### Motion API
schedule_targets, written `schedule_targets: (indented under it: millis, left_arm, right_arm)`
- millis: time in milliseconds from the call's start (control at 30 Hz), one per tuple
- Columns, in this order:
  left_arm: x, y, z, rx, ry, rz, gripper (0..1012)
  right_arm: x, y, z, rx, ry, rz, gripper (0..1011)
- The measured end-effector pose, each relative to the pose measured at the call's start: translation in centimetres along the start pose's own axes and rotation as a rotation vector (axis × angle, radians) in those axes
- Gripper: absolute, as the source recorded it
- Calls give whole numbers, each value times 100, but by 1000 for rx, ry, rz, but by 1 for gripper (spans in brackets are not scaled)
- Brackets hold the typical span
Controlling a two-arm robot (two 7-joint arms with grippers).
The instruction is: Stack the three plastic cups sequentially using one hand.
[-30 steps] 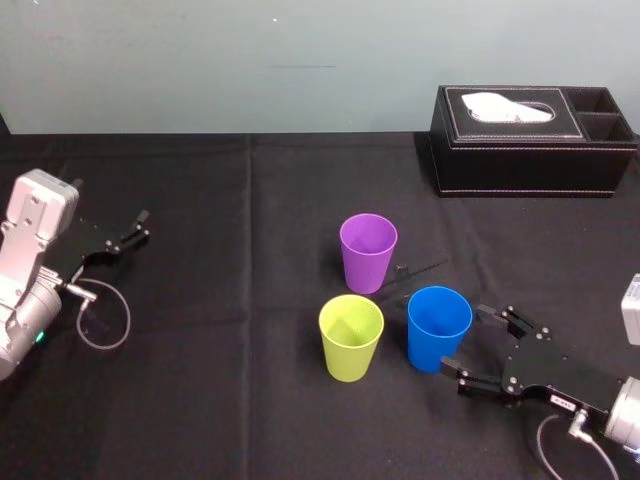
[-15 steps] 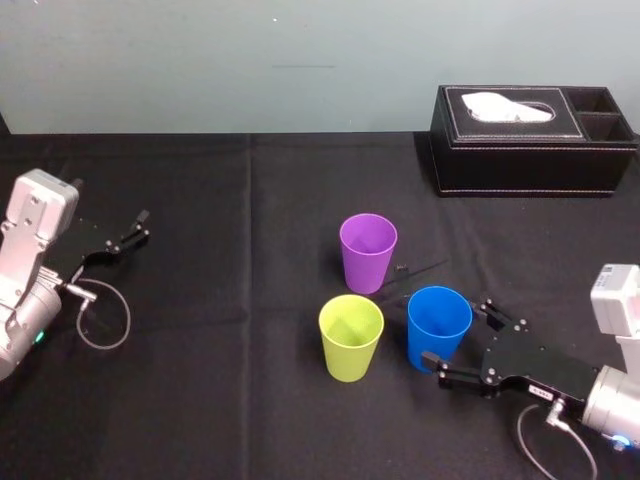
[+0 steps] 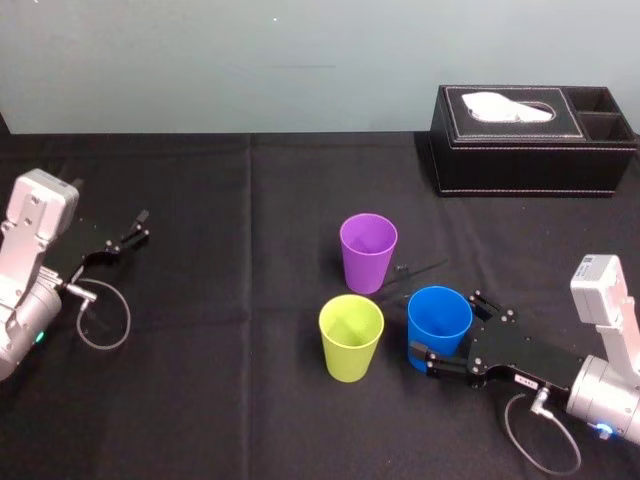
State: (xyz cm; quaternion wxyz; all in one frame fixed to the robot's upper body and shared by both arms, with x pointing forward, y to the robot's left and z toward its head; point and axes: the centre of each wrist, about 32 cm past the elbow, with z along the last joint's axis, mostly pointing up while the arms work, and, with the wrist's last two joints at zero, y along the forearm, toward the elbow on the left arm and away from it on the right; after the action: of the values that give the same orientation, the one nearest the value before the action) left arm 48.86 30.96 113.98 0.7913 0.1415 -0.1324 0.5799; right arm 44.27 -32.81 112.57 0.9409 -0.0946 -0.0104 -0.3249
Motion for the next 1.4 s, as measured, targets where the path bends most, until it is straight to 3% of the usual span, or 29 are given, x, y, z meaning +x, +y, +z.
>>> schedule_targets:
  millis: [233, 533, 667, 1400]
  left_arm:
    - [0, 0, 0, 0, 0, 0, 1011]
    - [0, 0, 0, 0, 0, 0, 1011]
    - [0, 0, 0, 0, 0, 0, 1011]
    - [0, 0, 0, 0, 0, 0, 1011]
  right_arm:
    - [0, -9, -1, -1, 0, -1, 1004]
    - [-1, -15, 0, 0, 0, -2, 792]
    - [0, -16, 1, 0, 0, -2, 754]
    - [-1, -20, 2, 2, 0, -2, 722]
